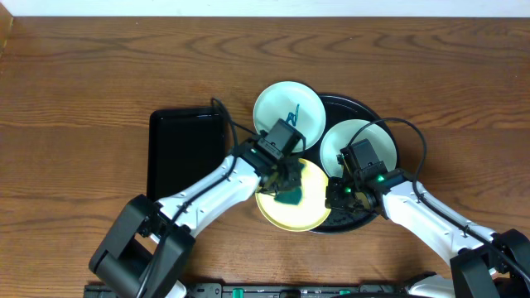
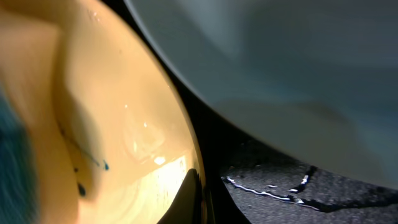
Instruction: Clean dirty plates on tray and stack at the side
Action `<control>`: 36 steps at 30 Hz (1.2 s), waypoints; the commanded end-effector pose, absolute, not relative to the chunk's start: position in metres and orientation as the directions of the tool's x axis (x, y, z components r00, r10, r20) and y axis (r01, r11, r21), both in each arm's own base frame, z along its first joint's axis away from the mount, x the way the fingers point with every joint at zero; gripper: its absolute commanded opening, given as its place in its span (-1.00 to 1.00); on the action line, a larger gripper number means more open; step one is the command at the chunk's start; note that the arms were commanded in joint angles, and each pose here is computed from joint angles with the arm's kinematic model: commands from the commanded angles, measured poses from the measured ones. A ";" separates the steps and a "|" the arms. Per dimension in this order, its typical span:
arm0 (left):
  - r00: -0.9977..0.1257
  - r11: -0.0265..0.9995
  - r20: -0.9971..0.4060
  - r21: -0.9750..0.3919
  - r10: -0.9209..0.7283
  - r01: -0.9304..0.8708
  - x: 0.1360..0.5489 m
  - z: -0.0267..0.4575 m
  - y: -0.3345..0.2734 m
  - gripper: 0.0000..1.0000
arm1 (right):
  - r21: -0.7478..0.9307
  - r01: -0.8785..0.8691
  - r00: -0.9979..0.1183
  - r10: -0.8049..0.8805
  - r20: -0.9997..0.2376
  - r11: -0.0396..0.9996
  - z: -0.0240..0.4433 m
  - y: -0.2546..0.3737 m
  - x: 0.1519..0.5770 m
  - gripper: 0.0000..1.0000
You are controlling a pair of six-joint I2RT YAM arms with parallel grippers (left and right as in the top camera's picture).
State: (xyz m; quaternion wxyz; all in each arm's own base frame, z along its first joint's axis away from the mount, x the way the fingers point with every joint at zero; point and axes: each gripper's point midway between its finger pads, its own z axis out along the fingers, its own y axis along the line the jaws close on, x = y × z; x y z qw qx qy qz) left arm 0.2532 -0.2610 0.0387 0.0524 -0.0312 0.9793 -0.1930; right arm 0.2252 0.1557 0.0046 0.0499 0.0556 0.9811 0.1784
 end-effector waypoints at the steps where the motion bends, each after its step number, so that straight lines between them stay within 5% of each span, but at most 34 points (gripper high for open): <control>1: -0.999 0.907 -0.052 -0.421 0.004 0.026 0.228 0.043 -0.288 -0.85 | 0.311 0.097 -0.990 0.124 -0.068 0.945 -0.002 0.149 0.219 -0.98; 9: -0.997 0.918 -0.051 -0.388 0.064 0.078 0.209 0.037 -0.296 -0.85 | 0.311 0.097 -0.990 0.124 -0.068 0.945 -0.002 0.148 0.219 -0.98; 18: -0.938 0.994 -0.335 -0.089 -0.090 -0.064 0.288 0.034 -0.215 -0.85 | 0.311 0.099 -0.991 0.122 -0.056 0.945 -0.002 0.148 0.217 -0.98; 25: -0.955 0.975 -0.245 -0.185 -0.170 -0.126 0.292 0.037 -0.206 -0.85 | 0.311 0.100 -0.991 0.123 -0.055 0.945 -0.002 0.148 0.217 -0.97; 31: -0.997 0.903 -0.027 -0.426 -0.072 -0.053 0.248 0.050 -0.259 -0.85 | 0.311 0.100 -0.991 0.123 -0.056 0.945 -0.002 0.148 0.217 -0.98; 36: -1.000 0.893 0.013 -0.451 -0.009 -0.014 0.223 0.052 -0.281 -0.85 | 0.313 0.098 -0.991 0.123 -0.059 0.945 -0.002 0.149 0.217 -0.98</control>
